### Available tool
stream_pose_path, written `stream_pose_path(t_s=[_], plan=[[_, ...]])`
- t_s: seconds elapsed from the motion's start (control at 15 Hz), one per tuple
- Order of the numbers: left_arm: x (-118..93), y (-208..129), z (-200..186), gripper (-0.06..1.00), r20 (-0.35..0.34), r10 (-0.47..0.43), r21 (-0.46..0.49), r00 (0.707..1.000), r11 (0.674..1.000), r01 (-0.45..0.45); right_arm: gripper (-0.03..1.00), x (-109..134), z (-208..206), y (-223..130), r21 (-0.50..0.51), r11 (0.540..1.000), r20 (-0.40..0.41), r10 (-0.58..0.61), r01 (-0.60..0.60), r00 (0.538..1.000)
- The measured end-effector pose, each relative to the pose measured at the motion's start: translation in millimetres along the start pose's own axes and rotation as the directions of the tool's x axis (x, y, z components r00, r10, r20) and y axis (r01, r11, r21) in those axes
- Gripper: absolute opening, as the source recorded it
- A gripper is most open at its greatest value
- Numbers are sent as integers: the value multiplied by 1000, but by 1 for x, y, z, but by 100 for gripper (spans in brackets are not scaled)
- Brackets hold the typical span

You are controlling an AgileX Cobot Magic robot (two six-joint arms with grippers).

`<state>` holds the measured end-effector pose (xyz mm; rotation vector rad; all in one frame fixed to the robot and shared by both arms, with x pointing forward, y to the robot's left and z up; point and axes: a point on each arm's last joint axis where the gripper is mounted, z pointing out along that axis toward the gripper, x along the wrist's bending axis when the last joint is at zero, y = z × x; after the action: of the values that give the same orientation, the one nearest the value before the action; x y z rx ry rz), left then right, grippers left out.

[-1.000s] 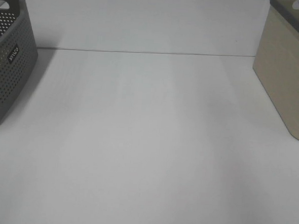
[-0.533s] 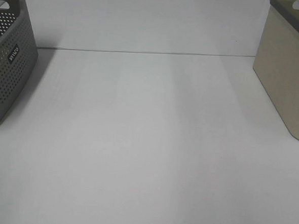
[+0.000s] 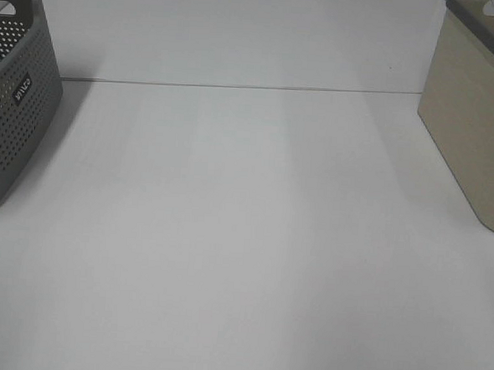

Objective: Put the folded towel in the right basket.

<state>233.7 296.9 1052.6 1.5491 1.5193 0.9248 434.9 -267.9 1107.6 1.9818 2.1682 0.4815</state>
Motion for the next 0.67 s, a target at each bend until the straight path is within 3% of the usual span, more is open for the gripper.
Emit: stream_pose_path(t_s=[0.2,0.4,0.67], plan=[[0,0,0,97,0,0,0,1000,1000,0,80,-4,3,-79,-16,1000,-1,0,0,1000],[0,0,0,97,0,0,0,1000,1000,0,80,-5,-1,-130,-127,992,-4,-11,10,1000],[0,0,0,97,0,0,0,1000,1000,0,80,-10,-22,-181,-432,901,37,-35,47,999]])
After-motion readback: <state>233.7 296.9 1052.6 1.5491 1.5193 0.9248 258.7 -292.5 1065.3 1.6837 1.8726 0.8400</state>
